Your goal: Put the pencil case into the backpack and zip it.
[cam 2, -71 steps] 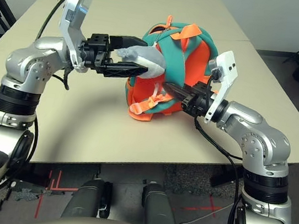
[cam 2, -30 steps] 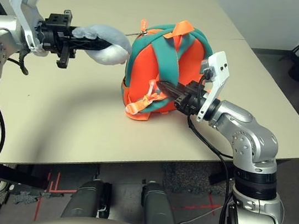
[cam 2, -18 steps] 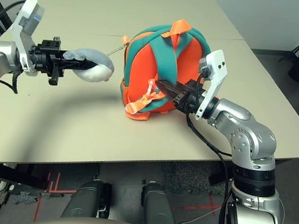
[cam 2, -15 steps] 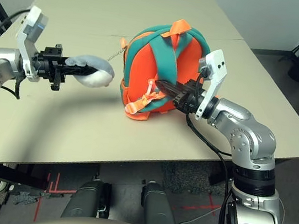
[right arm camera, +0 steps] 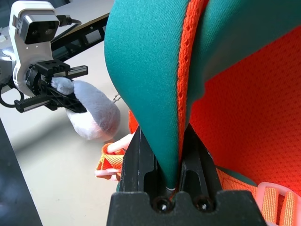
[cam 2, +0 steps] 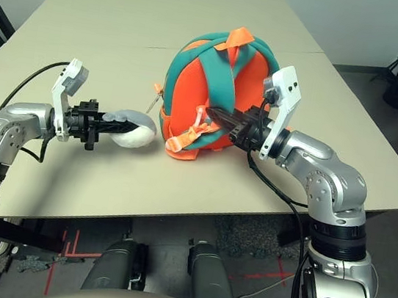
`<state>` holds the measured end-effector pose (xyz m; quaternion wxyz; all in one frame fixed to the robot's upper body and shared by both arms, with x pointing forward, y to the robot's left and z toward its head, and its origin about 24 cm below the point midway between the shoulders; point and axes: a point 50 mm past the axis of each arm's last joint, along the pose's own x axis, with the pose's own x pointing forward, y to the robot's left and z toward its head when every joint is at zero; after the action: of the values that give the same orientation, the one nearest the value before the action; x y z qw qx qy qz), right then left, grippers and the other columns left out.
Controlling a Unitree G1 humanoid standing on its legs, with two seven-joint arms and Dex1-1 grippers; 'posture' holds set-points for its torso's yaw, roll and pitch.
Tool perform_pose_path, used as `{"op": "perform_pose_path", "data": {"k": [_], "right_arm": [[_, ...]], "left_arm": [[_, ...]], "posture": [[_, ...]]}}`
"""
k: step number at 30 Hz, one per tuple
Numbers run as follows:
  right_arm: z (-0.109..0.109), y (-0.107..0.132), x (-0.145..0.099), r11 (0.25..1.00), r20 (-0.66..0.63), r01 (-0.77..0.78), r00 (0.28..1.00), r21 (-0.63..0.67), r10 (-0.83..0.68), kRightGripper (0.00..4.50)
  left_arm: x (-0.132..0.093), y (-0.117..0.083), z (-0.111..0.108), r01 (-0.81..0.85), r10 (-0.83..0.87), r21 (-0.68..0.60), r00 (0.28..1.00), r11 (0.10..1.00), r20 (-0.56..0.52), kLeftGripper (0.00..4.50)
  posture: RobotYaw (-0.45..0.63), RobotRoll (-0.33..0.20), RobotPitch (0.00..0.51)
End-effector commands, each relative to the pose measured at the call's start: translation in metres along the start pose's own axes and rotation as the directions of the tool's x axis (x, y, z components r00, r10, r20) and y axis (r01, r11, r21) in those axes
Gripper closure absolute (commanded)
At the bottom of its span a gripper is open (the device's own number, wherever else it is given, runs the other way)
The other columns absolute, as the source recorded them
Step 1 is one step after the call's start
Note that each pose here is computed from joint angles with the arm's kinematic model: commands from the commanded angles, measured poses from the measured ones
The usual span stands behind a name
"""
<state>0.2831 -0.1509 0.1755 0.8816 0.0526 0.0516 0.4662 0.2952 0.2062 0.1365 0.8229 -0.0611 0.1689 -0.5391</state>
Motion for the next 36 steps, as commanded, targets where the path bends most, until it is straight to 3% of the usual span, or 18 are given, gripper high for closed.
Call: {"op": "perform_pose_path", "data": {"k": [1,4,6,10,15,17,18,23,26,32,36], "right_arm": [[0.001,0.004,0.004,0.999,-0.003,-0.045,0.999,-0.010,0.045,4.28],[0.001,0.004,0.004,0.999,-0.007,-0.048,0.999,-0.013,0.048,4.28],[0.001,0.003,0.004,0.999,-0.018,-0.048,0.999,-0.022,0.048,4.28],[0.002,0.000,-0.002,0.997,-0.066,-0.056,0.996,-0.048,0.053,2.88],[0.021,-0.010,-0.026,0.987,-0.143,-0.102,0.986,-0.123,0.084,0.91],[0.029,-0.014,-0.035,0.982,-0.181,-0.111,0.980,-0.152,0.083,0.16],[0.033,-0.017,-0.040,0.979,-0.202,-0.115,0.976,-0.166,0.081,0.07],[0.047,-0.032,-0.067,0.977,-0.280,-0.103,0.959,-0.189,0.047,0.07],[0.047,-0.055,-0.090,0.981,-0.302,0.005,0.951,-0.193,-0.064,0.07],[0.027,-0.101,-0.114,0.946,-0.180,0.284,0.934,-0.159,-0.310,0.07],[-0.002,-0.124,-0.116,0.875,-0.105,0.465,0.872,-0.137,-0.479,0.07]], "left_arm": [[-0.006,-0.002,-0.008,-0.001,0.000,-0.052,1.000,0.999,-0.021,4.21],[-0.010,-0.003,-0.008,-0.009,0.008,-0.059,1.000,0.998,-0.021,4.21],[-0.015,-0.002,-0.006,-0.029,0.028,-0.074,0.999,0.997,-0.021,3.49],[-0.036,-0.001,-0.005,-0.068,0.063,-0.128,0.997,0.989,-0.045,1.99],[-0.060,-0.001,0.000,-0.115,0.107,-0.123,0.992,0.986,-0.070,0.01],[-0.065,-0.001,0.002,-0.125,0.116,-0.122,0.990,0.985,-0.077,0.00],[-0.067,-0.001,0.003,-0.131,0.122,-0.122,0.989,0.984,-0.080,0.00],[-0.081,0.005,0.004,-0.224,0.217,-0.071,0.972,0.972,-0.094,0.00],[-0.094,0.013,0.002,-0.350,0.349,-0.003,0.933,0.937,-0.083,0.00],[-0.109,0.025,-0.003,-0.556,0.551,0.051,0.830,0.830,0.081,0.00],[-0.117,0.034,-0.012,-0.726,0.710,0.031,0.680,0.687,0.186,0.00]], "posture": [[-0.10,0.000,0.079],[-0.10,0.000,0.080],[-0.09,0.000,0.080],[-0.09,0.000,0.083],[-0.09,0.000,0.086],[-0.09,0.000,0.087],[-0.09,0.000,0.088],[-0.09,0.000,0.090],[-0.09,0.000,0.090],[-0.08,0.000,0.089],[-0.06,0.000,0.089]]}}
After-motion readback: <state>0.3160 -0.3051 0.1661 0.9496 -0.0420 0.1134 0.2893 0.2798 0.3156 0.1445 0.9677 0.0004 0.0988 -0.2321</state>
